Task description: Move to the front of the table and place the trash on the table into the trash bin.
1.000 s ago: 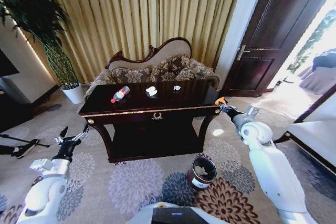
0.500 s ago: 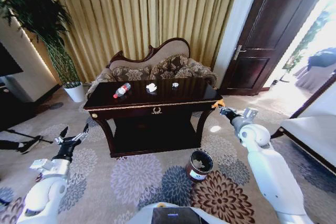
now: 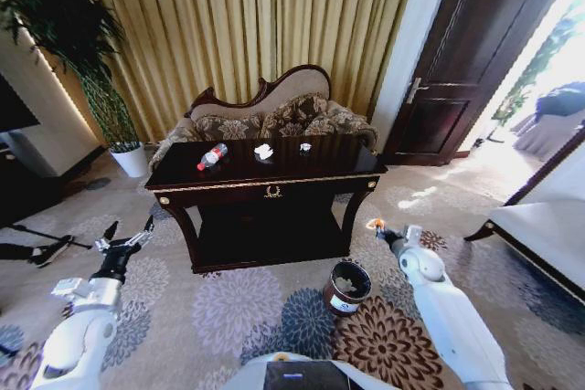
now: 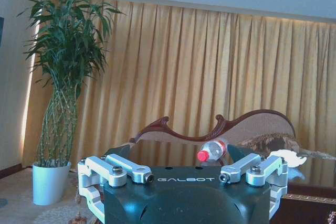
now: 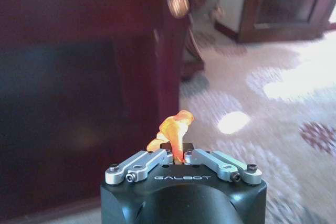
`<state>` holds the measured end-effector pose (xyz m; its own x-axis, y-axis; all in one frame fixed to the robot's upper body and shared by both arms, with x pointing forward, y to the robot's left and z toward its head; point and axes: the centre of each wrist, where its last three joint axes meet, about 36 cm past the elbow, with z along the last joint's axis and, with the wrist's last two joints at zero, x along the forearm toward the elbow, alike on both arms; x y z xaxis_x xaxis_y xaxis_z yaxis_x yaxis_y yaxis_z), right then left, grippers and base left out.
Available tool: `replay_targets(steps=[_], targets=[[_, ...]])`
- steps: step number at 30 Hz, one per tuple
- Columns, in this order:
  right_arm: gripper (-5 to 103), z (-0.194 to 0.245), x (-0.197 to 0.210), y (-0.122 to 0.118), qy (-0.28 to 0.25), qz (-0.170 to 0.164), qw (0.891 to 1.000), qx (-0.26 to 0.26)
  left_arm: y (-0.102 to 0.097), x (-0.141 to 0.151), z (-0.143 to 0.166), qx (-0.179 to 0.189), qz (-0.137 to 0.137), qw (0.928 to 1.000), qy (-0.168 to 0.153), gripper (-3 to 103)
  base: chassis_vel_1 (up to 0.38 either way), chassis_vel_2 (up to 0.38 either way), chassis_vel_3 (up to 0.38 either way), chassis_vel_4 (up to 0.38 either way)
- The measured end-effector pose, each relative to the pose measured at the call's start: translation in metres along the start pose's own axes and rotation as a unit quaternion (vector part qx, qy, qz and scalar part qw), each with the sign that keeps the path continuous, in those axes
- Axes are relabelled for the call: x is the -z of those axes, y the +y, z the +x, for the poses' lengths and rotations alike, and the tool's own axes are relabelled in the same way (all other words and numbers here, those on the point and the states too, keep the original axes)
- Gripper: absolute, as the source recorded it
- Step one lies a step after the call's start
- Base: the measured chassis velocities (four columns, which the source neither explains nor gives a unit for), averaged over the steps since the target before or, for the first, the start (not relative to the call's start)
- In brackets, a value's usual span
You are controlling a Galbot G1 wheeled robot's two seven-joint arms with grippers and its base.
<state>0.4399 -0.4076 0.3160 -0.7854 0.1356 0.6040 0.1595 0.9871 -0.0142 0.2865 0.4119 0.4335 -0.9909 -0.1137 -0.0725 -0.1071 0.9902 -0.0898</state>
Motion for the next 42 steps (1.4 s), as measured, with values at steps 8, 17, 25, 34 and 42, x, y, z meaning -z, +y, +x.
replay_targets(steps=[8,17,25,34,42], targets=[[4,-0.029,-0.046,0.014,0.043,0.017,0.999,-0.022,-0.001,-0.003,0.003,-0.002,0.006,1.0,-0.003,100,0.0,0.0,0.0,0.0],[4,-0.041,-0.077,0.052,0.054,0.018,0.998,-0.012,-0.001,0.001,0.007,-0.004,0.003,1.0,-0.007,100,0.0,0.0,0.0,0.0],[23,-0.041,-0.067,0.046,0.044,0.024,0.999,-0.021,-0.002,0.003,0.006,-0.007,0.004,0.9999,-0.009,100,0.0,0.0,0.0,0.0],[50,-0.039,-0.065,0.035,0.034,0.027,0.999,-0.027,-0.003,0.002,0.007,-0.009,0.005,0.9999,-0.006,100,0.0,0.0,0.0,0.0],[83,-0.038,-0.063,0.032,0.026,0.029,0.999,-0.028,-0.003,0.005,0.007,-0.011,0.004,0.9999,-0.009,100,0.0,0.0,0.0,0.0]])
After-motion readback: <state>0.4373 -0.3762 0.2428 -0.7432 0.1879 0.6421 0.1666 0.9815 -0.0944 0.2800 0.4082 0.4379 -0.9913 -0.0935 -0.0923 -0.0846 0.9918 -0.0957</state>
